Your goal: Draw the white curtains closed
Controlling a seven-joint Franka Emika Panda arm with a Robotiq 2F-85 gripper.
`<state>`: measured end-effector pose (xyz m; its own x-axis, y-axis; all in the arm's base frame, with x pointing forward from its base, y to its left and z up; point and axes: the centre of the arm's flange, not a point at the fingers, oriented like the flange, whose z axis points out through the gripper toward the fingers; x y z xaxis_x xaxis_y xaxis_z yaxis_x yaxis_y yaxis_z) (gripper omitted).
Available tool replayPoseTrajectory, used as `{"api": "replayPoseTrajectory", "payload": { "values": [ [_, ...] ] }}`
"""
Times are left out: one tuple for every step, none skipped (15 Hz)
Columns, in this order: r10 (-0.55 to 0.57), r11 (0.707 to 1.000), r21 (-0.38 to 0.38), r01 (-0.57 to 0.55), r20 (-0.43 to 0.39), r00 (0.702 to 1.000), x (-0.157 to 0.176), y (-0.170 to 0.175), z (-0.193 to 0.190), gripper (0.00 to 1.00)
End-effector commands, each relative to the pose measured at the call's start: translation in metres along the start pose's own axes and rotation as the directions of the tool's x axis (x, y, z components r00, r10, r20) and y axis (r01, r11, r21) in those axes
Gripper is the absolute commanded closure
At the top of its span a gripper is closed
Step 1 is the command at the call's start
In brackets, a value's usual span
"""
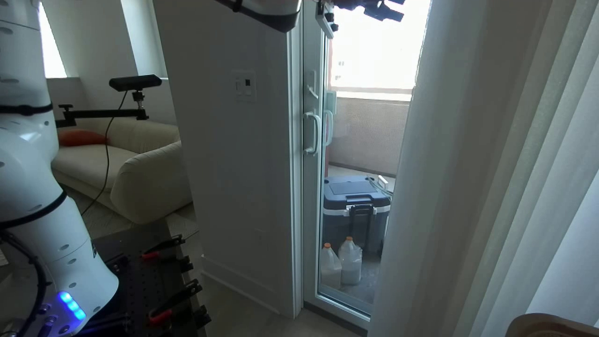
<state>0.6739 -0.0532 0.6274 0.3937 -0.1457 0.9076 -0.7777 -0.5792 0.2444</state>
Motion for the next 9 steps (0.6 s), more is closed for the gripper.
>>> {"api": "replayPoseTrajectory", "payload": {
  "values": [
    [0.018,1.0,-0.019,-0.019,-0.045,0.999,0.021,-0.014,0.026,0.0],
    [0.02,0.999,-0.025,-0.021,-0.048,0.999,0.022,-0.015,0.034,0.0],
    [0.02,0.999,-0.031,-0.021,-0.052,0.998,0.024,-0.017,0.043,0.0],
    [0.019,0.999,-0.037,-0.021,-0.059,0.998,0.024,-0.019,0.05,0.0],
    [0.015,0.999,-0.044,-0.018,-0.065,0.998,0.025,-0.021,0.058,0.0],
    [0.012,0.998,-0.052,-0.016,-0.07,0.997,0.026,-0.022,0.065,0.0],
    [0.009,0.998,-0.06,-0.013,-0.076,0.997,0.026,-0.024,0.072,0.0],
    [0.007,0.998,-0.066,-0.012,-0.08,0.997,0.026,-0.025,0.078,0.0],
    [0.006,0.997,-0.073,-0.012,-0.087,0.996,0.027,-0.027,0.084,0.0]
  ]
}}
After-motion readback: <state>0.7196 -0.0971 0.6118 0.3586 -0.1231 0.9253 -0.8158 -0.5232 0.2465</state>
